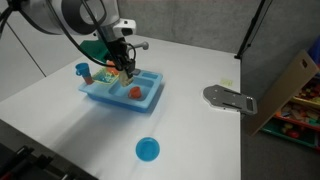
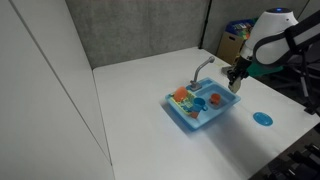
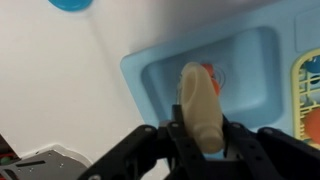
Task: Pick up the white container and put it on the light blue counter
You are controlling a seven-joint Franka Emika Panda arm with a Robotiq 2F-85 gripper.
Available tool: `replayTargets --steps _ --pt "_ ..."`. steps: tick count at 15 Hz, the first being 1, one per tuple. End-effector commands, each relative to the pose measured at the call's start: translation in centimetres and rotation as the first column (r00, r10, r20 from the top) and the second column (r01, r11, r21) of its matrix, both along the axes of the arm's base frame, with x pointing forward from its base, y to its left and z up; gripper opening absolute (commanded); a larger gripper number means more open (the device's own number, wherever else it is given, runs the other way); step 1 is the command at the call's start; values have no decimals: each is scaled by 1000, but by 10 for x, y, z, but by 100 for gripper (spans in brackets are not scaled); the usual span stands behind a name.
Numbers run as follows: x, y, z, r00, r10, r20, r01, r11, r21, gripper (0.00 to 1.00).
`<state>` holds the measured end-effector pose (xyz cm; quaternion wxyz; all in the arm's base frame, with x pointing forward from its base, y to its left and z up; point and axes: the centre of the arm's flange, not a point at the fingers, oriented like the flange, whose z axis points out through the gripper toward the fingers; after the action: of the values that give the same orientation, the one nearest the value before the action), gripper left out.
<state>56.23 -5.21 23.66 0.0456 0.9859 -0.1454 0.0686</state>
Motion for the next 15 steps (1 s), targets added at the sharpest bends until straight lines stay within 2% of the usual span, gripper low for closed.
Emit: replayTargets --steps 1,8,15 --pt "-11 25 9 999 53 6 -53 998 25 10" --pt "-8 66 1 998 67 -6 -66 995 71 10" --pt "-8 86 -13 999 37 -27 -33 992 120 10"
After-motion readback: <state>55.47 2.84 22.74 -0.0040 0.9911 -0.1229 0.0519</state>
